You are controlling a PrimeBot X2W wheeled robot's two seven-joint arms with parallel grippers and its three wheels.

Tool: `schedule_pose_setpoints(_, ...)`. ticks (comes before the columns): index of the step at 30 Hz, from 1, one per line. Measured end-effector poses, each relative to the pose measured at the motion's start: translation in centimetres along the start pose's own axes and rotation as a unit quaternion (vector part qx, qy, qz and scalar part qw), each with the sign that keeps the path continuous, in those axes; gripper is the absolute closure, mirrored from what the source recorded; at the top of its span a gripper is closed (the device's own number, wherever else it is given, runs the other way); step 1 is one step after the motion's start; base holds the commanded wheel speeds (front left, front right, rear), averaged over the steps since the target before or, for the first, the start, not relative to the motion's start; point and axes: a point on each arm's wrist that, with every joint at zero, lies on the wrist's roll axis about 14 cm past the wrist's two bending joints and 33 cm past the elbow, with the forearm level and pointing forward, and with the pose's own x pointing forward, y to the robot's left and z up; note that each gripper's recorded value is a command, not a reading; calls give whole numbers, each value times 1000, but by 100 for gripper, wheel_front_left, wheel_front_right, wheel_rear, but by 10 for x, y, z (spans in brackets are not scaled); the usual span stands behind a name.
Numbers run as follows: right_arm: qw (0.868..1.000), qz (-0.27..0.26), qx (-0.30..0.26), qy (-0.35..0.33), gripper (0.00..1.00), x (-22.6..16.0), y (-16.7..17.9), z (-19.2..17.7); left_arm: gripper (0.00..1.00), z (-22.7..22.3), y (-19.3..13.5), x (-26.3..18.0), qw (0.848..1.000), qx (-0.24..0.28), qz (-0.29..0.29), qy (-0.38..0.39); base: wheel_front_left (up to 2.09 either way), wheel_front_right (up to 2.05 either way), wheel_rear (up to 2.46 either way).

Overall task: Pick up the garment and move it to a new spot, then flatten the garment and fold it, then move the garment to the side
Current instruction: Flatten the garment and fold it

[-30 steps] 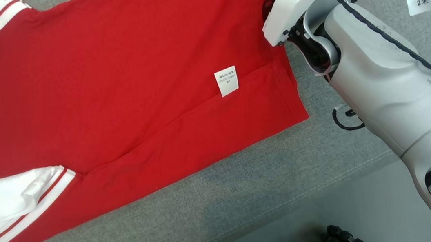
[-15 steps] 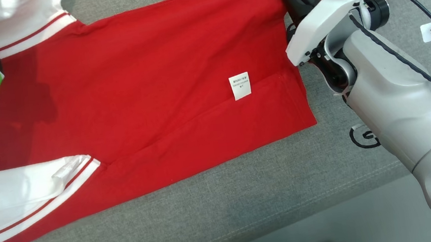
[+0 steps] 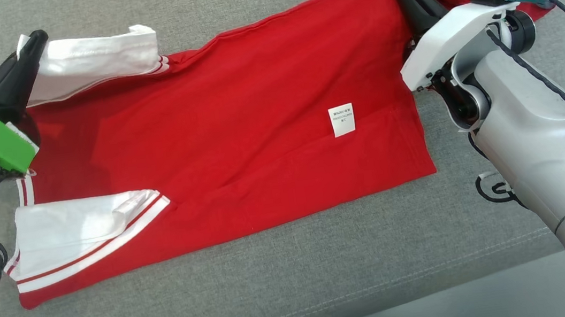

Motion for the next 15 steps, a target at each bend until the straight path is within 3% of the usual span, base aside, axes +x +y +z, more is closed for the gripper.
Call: schedule_pose_setpoints(15, 1000, 23, -5, -8, 100, -5, 14, 8, 100, -25, -10, -53, 999, -31, 9, -1, 0, 0, 0)
